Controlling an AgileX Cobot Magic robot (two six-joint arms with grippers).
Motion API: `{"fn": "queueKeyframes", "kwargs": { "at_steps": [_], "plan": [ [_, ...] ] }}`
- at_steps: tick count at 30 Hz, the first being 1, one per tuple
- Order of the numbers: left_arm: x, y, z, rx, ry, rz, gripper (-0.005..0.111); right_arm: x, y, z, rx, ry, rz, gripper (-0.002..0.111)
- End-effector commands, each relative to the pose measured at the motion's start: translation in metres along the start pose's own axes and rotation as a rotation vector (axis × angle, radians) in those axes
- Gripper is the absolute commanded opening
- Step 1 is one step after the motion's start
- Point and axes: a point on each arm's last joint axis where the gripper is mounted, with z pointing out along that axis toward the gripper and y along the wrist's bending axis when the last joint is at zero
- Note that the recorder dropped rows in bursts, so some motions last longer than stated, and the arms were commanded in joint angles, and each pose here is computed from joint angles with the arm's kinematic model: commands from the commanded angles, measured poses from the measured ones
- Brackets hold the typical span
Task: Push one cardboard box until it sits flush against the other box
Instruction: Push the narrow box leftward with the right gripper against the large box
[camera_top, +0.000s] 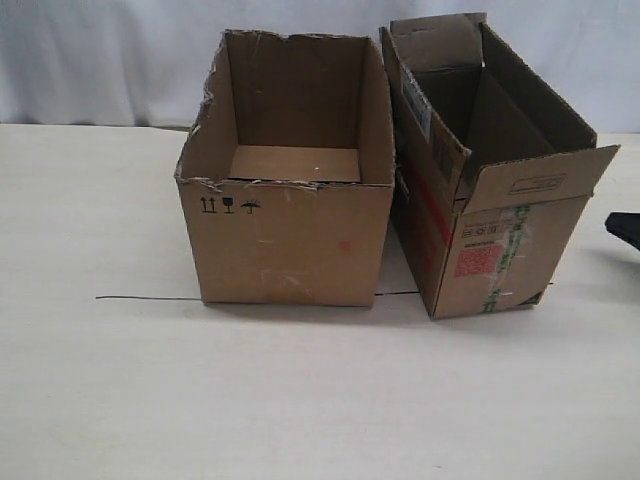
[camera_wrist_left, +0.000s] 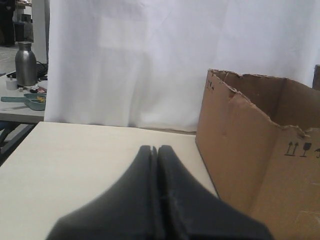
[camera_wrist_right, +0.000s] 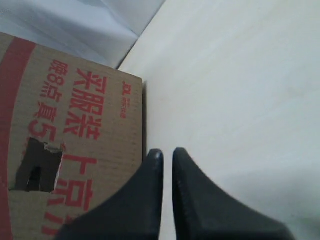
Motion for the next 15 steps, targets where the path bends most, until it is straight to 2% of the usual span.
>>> {"fn": "queueKeyframes", "kwargs": {
  "at_steps": [1, 15],
  "plan": [
    [0.0, 0.0, 0.0, 0.006, -0.009, -0.002, 0.0, 0.016, 0.008, 0.008, -0.043, 0.061, -0.002, 0.005],
    [0.0, 0.0, 0.0, 0.006, -0.007, -0.002, 0.0, 0.043, 0.039, 0.061, -0.116, 0.217, -0.053, 0.005]
  ]
}}
